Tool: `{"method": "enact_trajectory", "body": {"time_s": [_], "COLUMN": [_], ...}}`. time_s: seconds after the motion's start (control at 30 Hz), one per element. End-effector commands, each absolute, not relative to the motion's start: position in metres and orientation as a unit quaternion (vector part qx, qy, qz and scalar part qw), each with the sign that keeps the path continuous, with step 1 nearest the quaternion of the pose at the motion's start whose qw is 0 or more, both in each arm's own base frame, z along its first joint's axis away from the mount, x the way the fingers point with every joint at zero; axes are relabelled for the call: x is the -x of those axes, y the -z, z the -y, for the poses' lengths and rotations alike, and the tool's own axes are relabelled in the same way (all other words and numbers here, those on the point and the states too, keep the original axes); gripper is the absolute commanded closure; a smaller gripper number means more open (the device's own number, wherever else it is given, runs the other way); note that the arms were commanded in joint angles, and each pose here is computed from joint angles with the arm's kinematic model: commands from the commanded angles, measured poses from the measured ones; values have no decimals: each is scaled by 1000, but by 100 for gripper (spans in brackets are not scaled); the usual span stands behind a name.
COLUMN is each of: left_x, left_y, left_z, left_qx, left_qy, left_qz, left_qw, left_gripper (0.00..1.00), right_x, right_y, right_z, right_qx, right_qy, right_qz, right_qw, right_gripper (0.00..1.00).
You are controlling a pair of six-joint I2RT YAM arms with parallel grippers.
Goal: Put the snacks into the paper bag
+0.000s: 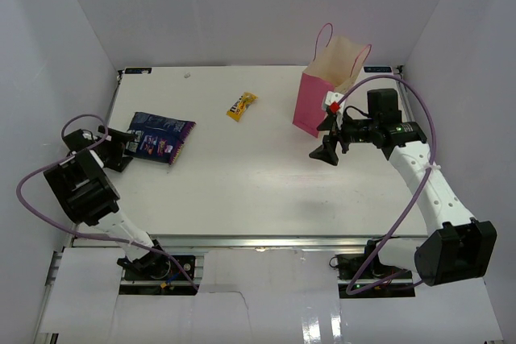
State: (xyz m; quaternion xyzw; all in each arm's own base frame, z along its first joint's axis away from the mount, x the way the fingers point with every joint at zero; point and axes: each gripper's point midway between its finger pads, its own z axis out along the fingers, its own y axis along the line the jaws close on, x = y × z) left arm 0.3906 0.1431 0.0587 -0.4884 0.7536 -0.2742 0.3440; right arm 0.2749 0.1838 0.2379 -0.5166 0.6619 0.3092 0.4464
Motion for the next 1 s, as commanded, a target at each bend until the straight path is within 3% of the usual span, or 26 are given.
{"method": "enact_trajectory", "body": {"time_s": [0.0,0.07,0.13,0.23,0.37,0.47,0.67,0.8,0.97], "left_x": [-412,-416,-421,-426,-428,-430,-436,-430,-402], "left_y": [-80,-71,-65,-70,-89,-115,-174,-222,-252], "left_z": [-155,-158,-159,-159,-149,-140,-78,6,79], "left_qx": [442,443,443,431,391,344,183,-23,-183], "left_qy": [280,282,289,297,320,328,354,343,346], "left_qz": [-758,-760,-760,-755,-755,-755,-762,-753,-711], "left_qw": [389,383,378,396,418,452,510,561,585], "left_gripper": [6,13,30,40,67,77,84,93,100], "right_x": [-271,-270,-269,-268,-261,-243,-240,-254,-265], "right_y": [-245,-244,-244,-244,-248,-253,-246,-254,-276], "right_z": [-188,-188,-189,-191,-197,-204,-226,-249,-271], "right_qx": [523,523,522,524,541,582,641,660,706], "right_qy": [-323,-328,-333,-341,-363,-383,-362,-337,-310], "right_qz": [-649,-649,-649,-646,-621,-570,-527,-513,-436], "right_qw": [447,445,442,437,435,435,425,433,465], "right_gripper": [3,3,3,3,3,3,4,4,2]}}
